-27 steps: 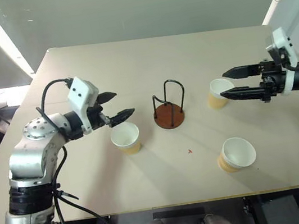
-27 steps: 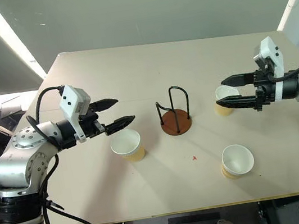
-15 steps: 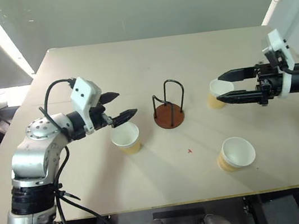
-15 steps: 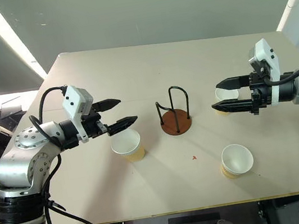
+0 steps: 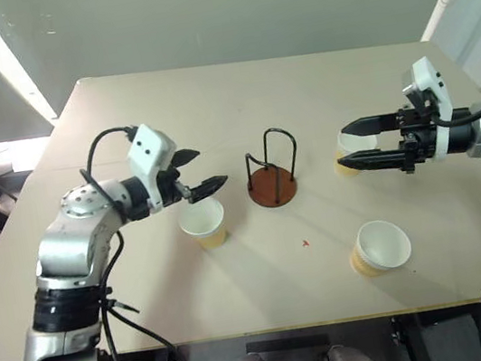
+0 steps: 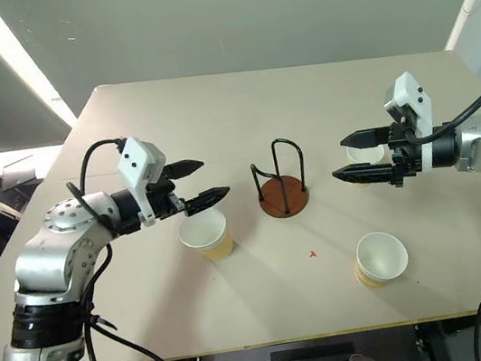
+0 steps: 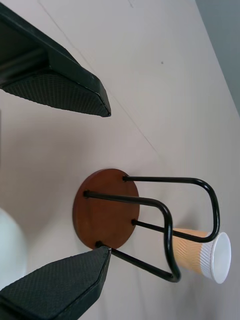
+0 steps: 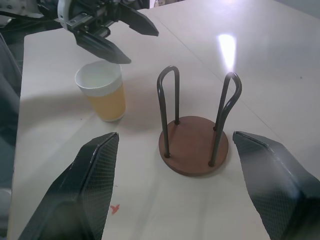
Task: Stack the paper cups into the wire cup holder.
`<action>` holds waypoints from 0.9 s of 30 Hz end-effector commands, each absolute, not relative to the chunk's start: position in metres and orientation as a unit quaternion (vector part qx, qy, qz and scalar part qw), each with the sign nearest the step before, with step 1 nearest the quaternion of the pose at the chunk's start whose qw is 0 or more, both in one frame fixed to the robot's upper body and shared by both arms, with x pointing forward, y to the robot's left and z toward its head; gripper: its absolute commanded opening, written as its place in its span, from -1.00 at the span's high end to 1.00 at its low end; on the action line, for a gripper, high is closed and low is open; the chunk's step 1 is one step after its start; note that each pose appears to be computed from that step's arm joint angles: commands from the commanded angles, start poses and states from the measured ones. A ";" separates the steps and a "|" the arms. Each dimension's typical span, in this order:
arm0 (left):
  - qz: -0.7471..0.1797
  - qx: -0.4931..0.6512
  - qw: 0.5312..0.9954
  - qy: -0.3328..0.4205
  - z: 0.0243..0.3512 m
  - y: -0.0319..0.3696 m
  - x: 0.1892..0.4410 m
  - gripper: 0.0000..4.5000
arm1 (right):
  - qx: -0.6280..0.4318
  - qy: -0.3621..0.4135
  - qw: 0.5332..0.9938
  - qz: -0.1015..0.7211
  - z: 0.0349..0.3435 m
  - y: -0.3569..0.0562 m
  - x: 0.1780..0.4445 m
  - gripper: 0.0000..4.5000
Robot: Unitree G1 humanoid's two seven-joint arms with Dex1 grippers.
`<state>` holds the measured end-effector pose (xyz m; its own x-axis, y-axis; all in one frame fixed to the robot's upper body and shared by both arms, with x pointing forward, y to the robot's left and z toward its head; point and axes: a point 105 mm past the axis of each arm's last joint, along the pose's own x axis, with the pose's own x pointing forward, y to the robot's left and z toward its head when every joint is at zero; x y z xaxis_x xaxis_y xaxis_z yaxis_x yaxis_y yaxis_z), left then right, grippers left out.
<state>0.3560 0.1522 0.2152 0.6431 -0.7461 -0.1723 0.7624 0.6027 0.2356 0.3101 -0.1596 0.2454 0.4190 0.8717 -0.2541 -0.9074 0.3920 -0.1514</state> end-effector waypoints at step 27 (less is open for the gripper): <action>-0.503 0.167 0.847 0.029 0.209 0.105 0.388 -0.97 | -0.158 0.030 0.803 0.573 0.271 -0.148 0.280 -0.68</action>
<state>0.3872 0.1103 0.1947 0.4979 -0.8325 -0.2429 0.8653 0.4583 0.2031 0.2875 -0.1491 0.2549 0.3459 0.9055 -0.2458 -0.9360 0.3146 -0.1581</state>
